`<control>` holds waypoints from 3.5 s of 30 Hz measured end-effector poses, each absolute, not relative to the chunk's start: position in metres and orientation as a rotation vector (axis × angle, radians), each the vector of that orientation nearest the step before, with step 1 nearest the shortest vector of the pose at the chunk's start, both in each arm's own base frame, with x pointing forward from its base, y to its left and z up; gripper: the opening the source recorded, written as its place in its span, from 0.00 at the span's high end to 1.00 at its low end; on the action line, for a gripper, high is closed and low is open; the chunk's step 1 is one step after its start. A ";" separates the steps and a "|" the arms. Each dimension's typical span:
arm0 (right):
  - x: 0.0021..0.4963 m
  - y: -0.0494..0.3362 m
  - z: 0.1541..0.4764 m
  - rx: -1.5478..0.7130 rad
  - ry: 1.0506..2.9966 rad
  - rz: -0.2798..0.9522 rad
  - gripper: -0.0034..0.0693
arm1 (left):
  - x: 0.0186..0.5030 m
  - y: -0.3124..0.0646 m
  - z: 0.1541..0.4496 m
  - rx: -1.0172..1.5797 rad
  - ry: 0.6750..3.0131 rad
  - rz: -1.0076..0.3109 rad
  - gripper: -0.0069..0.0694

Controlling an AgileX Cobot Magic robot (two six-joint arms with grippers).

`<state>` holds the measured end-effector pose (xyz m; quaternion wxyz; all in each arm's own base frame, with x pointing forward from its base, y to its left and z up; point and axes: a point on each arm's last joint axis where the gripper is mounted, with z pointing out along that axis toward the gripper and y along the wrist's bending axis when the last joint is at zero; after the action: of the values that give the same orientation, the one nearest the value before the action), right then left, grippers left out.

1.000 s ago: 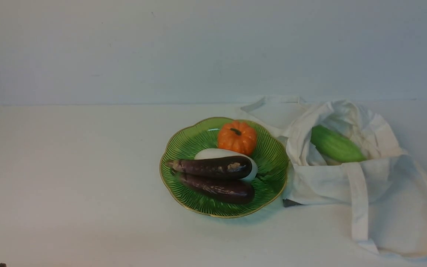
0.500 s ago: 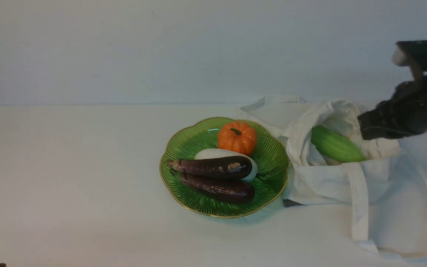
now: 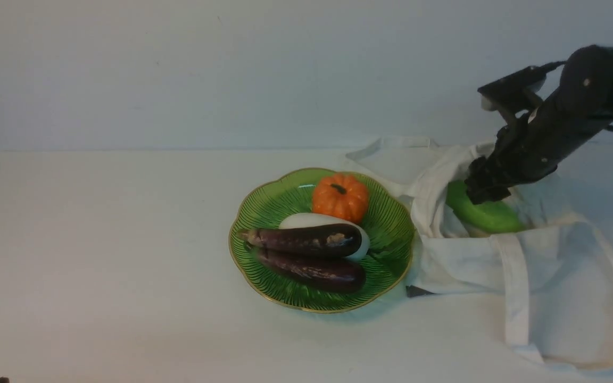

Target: Take vegetables from cloth bag on white table place on plate.

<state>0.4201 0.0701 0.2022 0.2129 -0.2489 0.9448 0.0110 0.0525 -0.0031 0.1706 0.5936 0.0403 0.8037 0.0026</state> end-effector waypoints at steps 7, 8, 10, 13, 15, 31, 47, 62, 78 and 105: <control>0.425 0.070 0.172 -0.715 2.686 0.027 0.21 | 0.053 -0.003 0.171 0.094 1.868 0.006 0.92; 0.426 0.070 0.167 -0.718 2.695 0.027 0.21 | 0.053 -0.003 0.171 0.094 1.868 0.006 0.92; 0.426 0.070 0.166 -0.721 2.702 0.028 0.22 | 0.053 -0.003 0.171 0.094 1.868 0.006 0.92; 0.426 0.070 0.167 -0.723 2.706 0.026 0.36 | 0.053 -0.003 0.171 0.094 1.868 0.006 0.92; 0.426 0.070 0.170 -0.727 2.712 0.021 0.46 | 0.053 -0.003 0.171 0.094 1.868 0.006 0.92; 0.407 0.059 0.263 -0.644 2.805 -0.080 0.45 | 0.053 -0.003 0.171 0.094 1.868 0.006 0.92; 0.344 0.075 0.354 -0.350 2.648 0.291 0.45 | 0.053 -0.003 0.171 0.094 1.868 0.006 0.92; 0.367 0.222 0.244 -0.810 2.534 0.485 0.45 | 0.053 -0.003 0.171 0.094 1.868 0.006 0.92; 0.385 0.222 0.219 -0.899 2.450 0.290 0.16 | 0.053 -0.003 0.171 0.094 1.868 0.006 0.92; 0.325 0.177 0.467 -0.731 2.170 0.197 0.84 | 0.053 -0.003 0.171 0.094 1.868 0.006 0.92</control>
<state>0.3251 0.1770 0.4669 0.4092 -0.2903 0.8615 0.0784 0.0525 -0.0031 0.1706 0.5936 0.0403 0.8037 0.0026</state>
